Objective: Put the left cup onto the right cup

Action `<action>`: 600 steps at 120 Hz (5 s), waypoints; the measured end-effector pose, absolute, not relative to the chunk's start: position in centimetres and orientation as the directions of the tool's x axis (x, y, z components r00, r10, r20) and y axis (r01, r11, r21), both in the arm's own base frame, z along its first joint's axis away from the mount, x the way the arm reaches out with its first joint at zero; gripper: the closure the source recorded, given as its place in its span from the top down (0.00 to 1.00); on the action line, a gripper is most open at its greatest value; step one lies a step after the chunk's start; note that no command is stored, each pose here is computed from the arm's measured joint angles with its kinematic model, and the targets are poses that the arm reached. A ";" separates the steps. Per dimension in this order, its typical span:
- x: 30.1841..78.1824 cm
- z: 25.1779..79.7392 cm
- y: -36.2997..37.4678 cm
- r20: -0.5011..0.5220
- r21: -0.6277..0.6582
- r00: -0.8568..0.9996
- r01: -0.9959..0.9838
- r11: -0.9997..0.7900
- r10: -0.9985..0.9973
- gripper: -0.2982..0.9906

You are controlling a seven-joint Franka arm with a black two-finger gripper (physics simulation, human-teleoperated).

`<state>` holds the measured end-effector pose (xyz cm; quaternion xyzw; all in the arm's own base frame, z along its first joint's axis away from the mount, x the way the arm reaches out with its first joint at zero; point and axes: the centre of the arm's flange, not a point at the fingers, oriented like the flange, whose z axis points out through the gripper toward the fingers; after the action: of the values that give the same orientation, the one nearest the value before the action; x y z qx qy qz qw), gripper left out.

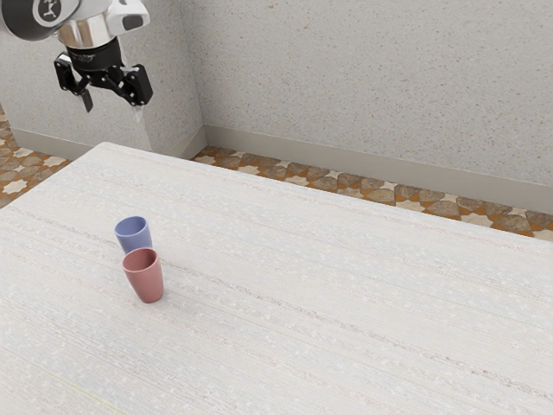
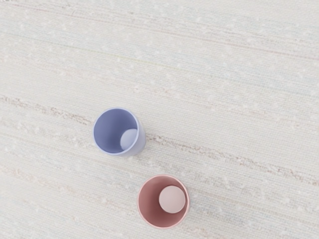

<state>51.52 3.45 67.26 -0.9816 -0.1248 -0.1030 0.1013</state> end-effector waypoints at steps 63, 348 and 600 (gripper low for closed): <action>51.8 65.0 5.8 0.182 -0.189 0.949 0.290 -0.938 0.257 0.77; 63.5 35.7 17.5 0.085 -0.105 0.896 0.444 -0.890 0.437 0.77; 63.7 31.0 18.4 0.046 -0.052 0.883 0.469 -0.882 0.467 0.17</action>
<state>63.68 18.42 30.99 -0.9698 -0.2412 -0.0161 0.0311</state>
